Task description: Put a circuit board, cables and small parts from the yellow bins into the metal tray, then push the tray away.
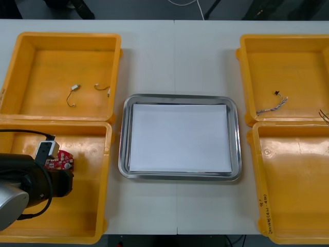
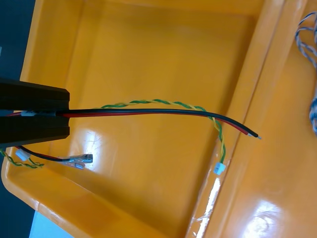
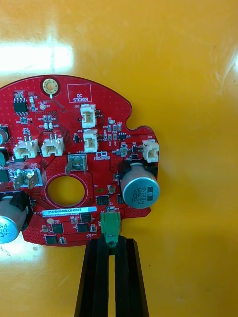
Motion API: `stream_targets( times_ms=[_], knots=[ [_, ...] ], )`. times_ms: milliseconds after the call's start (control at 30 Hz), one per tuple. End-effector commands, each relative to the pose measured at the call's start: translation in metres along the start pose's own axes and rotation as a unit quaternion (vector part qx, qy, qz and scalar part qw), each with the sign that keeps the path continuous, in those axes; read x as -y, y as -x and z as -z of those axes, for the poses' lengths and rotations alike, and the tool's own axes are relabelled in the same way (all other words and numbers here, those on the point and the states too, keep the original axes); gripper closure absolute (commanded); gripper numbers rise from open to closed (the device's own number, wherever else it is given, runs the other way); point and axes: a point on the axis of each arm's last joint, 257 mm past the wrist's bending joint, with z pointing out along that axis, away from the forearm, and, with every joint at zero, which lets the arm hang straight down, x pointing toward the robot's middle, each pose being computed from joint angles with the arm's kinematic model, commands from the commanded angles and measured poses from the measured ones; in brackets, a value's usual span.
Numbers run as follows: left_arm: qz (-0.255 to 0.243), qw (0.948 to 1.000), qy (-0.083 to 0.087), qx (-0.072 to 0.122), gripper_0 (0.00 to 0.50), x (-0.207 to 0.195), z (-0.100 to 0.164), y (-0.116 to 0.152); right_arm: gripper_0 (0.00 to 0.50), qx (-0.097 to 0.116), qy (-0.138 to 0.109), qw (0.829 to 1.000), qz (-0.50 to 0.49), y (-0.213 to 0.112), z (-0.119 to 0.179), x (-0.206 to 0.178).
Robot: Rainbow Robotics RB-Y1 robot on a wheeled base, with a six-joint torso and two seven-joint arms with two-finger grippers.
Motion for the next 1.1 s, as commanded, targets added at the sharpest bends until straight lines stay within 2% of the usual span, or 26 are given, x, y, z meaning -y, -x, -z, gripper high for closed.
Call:
stream_targets(
  times_ms=[33, 233, 367, 800, 1100],
  knots=[
    [0.029, 0.9993, 0.018, 0.015, 0.5, -0.018, 0.013, 0.024, 0.5, 0.036, 0.005, 0.999, 0.023, 0.032, 0.023, -0.014],
    [0.028, 0.9992, 0.024, 0.013, 0.5, -0.026, 0.021, 0.032, 0.5, 0.051, 0.016, 0.997, 0.062, 0.052, 0.028, -0.036],
    [0.029, 0.9993, 0.022, 0.012, 0.5, -0.026, 0.031, 0.037, 0.5, 0.056, 0.02, 0.994, 0.094, 0.064, 0.031, -0.053],
    [0.019, 0.9994, 0.027, -0.003, 0.5, -0.016, 0.075, 0.05, 0.5, 0.061, 0.033, 0.981, 0.183, 0.086, 0.024, -0.105],
    [0.007, 0.9996, 0.026, -0.003, 0.5, 0.001, 0.1, 0.063, 0.5, 0.073, 0.045, 0.973, 0.212, 0.101, 0.021, -0.134]
  ],
)
